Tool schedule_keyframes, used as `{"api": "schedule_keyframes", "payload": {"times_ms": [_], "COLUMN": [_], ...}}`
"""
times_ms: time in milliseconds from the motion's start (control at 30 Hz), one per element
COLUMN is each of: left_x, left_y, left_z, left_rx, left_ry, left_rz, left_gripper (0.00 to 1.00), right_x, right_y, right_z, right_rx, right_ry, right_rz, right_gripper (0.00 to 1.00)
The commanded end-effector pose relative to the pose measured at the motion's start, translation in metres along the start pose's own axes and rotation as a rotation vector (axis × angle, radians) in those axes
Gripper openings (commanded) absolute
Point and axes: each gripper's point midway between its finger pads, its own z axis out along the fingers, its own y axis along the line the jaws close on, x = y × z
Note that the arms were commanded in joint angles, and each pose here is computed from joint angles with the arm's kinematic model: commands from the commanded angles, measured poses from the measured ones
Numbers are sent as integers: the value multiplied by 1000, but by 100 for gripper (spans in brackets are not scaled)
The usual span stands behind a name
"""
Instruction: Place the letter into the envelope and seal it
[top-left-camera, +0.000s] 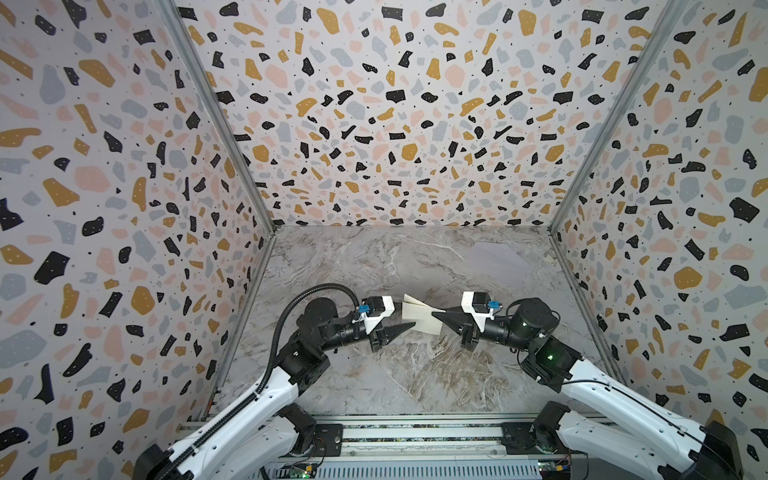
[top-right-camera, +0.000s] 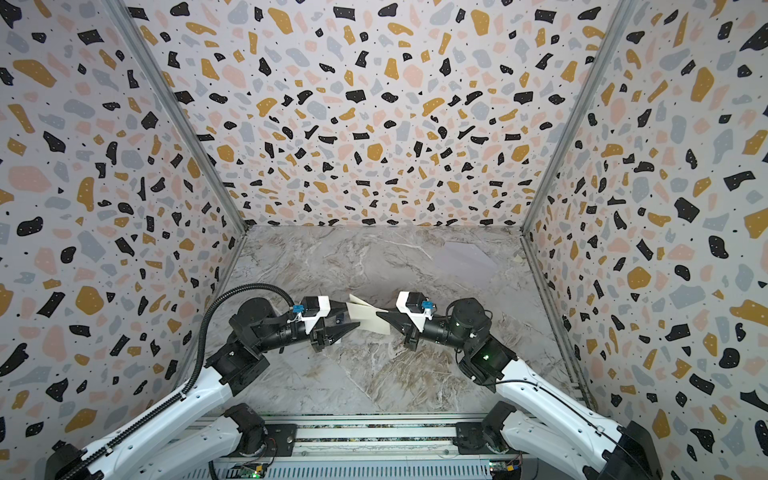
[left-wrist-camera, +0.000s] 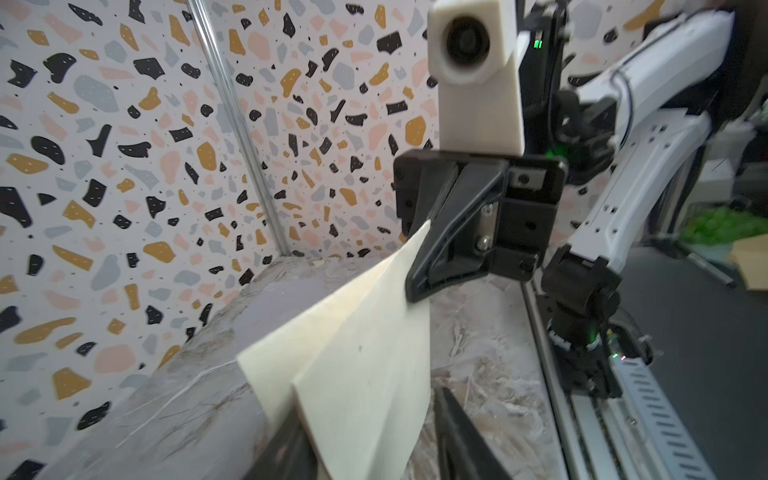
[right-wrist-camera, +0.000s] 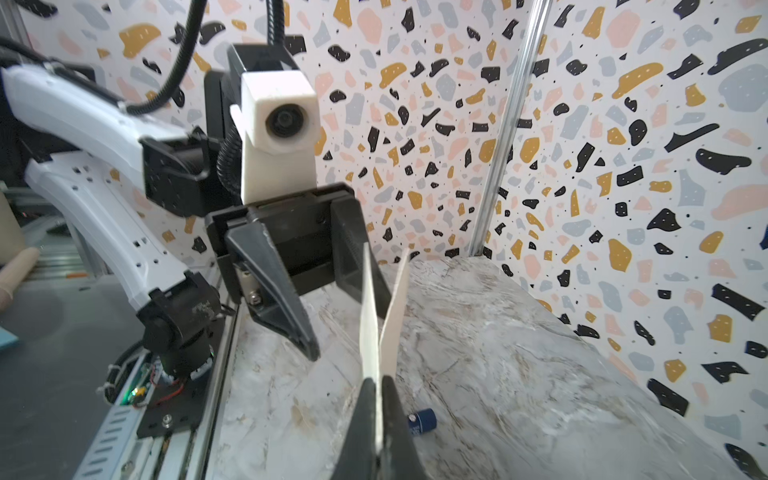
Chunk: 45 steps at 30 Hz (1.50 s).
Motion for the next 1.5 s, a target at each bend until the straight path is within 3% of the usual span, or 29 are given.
{"api": "schedule_keyframes", "payload": {"times_ms": [0, 167, 433, 733, 1467], "left_x": [-14, -28, -3, 34, 63], "left_y": [1, -2, -12, -19, -25], "left_z": [-17, -25, -6, 12, 27], "left_rx": [-41, -45, 93, 190, 228], "left_ry": [85, 84, 126, 201, 252], "left_rz": [189, 252, 213, 146, 84], "left_gripper": [67, 89, 89, 58, 18], "right_x": [12, 36, 54, 60, 58], "right_y": [2, 10, 12, 17, 24], "right_z": [-4, -5, 2, 10, 14], "right_rx": [-40, -150, -249, -296, -318], "right_ry": [165, 350, 489, 517, 500], "right_rz": [-129, -193, -205, -214, -224], "right_gripper": [0, 0, 0, 0, 0]}}
